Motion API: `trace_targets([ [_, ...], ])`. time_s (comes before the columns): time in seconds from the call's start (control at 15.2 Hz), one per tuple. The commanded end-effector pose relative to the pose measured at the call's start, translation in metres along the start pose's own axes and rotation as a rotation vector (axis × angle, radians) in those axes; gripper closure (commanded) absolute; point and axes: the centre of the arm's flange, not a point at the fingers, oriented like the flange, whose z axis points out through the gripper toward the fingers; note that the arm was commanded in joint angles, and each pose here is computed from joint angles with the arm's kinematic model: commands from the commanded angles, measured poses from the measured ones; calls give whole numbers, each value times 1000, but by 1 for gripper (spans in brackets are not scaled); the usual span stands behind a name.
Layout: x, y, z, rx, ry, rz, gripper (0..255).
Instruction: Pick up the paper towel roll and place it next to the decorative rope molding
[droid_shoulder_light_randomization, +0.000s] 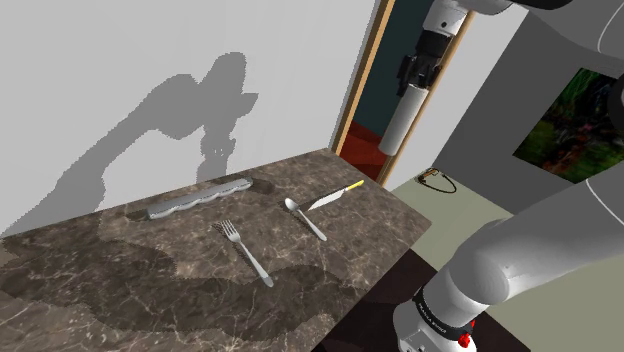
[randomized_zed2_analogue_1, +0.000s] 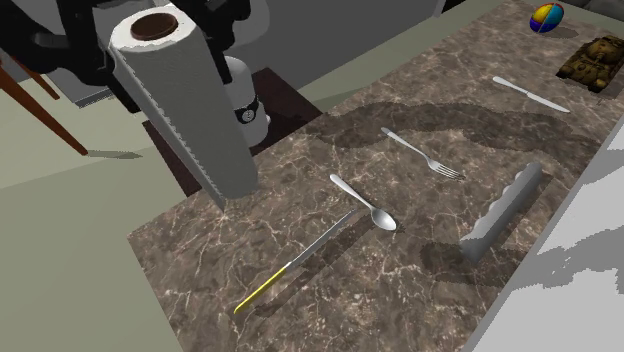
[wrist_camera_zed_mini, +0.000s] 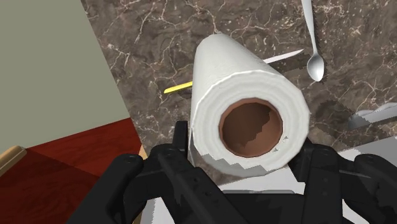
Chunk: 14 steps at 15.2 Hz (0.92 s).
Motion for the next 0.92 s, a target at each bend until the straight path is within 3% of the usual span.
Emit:
trace_targets([
  [0.0,-2,-1,-11,0,0,0,255],
  [0.26,-3,-3,-31,0,0,0,255],
  [0.86,11,-120,-25,0,0,0,255],
])
